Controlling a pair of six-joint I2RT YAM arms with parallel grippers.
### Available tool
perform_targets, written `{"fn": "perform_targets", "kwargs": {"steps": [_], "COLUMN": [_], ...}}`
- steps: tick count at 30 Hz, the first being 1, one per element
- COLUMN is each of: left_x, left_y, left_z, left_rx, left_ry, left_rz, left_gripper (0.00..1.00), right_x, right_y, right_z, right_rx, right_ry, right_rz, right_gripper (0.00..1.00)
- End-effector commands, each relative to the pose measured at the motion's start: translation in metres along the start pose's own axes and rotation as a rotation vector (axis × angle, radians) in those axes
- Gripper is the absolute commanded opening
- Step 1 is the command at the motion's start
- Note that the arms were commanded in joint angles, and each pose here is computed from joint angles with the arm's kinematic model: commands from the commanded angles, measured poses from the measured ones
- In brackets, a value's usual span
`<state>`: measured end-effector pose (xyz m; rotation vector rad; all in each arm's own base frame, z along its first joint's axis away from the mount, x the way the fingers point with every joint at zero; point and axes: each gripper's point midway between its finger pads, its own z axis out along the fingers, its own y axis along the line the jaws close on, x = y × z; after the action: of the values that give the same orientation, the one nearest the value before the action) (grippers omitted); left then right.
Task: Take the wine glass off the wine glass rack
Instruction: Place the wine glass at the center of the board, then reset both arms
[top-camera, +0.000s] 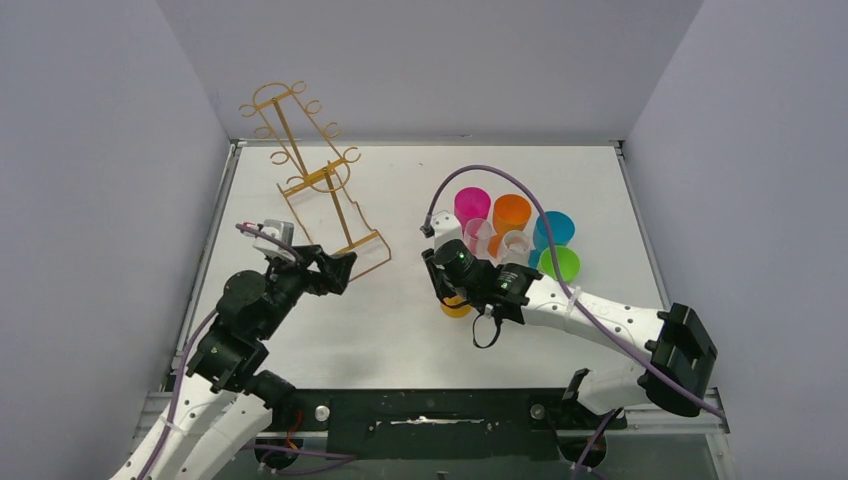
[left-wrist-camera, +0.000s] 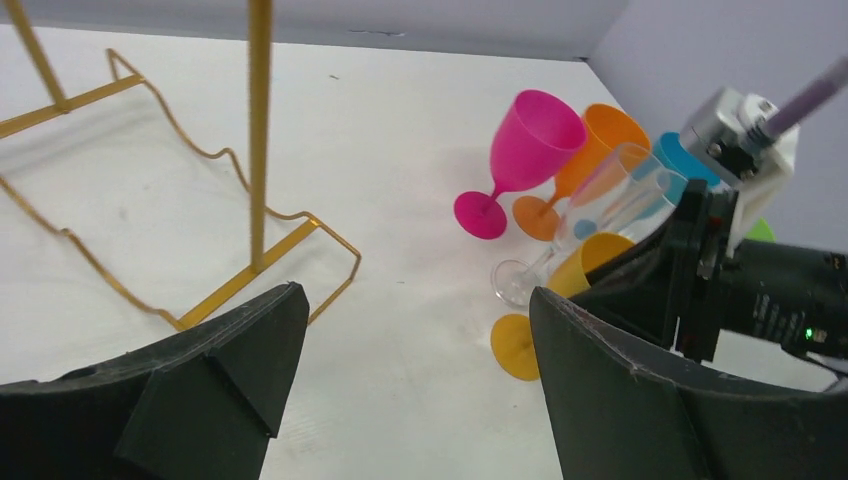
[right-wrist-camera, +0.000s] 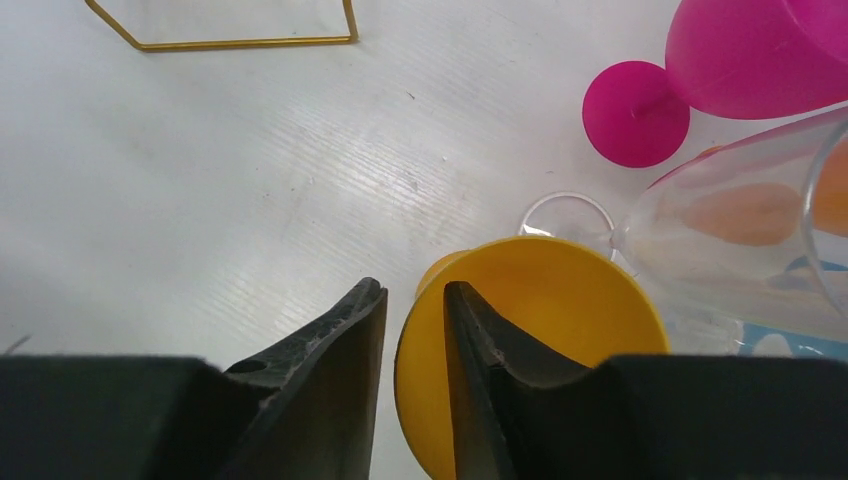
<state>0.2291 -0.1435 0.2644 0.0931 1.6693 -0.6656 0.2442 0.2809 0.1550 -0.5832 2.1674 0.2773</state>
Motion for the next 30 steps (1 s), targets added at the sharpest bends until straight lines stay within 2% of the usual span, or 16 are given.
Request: {"fn": "perform_targets", "kwargs": {"steps": [1,6,10,15,17,18,22,24,26,30], "left_x": [-0.033,-0.047,-0.041,-0.037,-0.038,-0.038,-0.037,-0.039,-0.045,-0.07], "left_y": [0.025,0.048,0.06,0.077,0.081,0.084,0.092,0.098,0.107,0.129], "left_z": [-0.011,-0.025,-0.027,-0.031,-0.032,-0.033,-0.032,-0.031,-0.033,-0.045], "left_rx": [-0.222,-0.375,-0.446,-0.565,-0.593,-0.61,-0.659,-0.679,-0.702,-0.742], "left_ry": [-0.002,-0.04,0.008,0.034,0.032,0.036,0.092,0.133,0.153,0.128], "left_rz": [-0.028,-0.023,0.012,0.011,0.012,0.01,0.019,-0.002,-0.028,-0.077], "left_gripper": [0.82,0.83,0.85,0.88,0.89,0.89,0.92,0.93,0.94,0.95], "right_x": [-0.035,-0.063,-0.091,-0.114,-0.115,-0.113,-0.102,-0.103,-0.105,-0.102], "right_y": [-0.002,-0.006,-0.026,-0.069,-0.094,-0.108,-0.182,-0.211,-0.227,-0.254], "right_z": [-0.014,-0.037,-0.065,-0.106,-0.122,-0.129,-0.144,-0.155,-0.166,-0.195], "right_rx": [0.004,-0.009,0.052,0.202,0.308,0.365,0.53,0.521,0.475,0.524], "right_ry": [-0.14,-0.231,-0.338,-0.501,-0.552,-0.568,-0.545,-0.541,-0.56,-0.567], "right_rz": [0.054,0.07,0.104,0.165,0.204,0.222,0.351,0.44,0.479,0.515], "right_gripper": [0.33,0.47,0.58,0.85,0.97,1.0,0.98,0.98,0.98,0.98]}}
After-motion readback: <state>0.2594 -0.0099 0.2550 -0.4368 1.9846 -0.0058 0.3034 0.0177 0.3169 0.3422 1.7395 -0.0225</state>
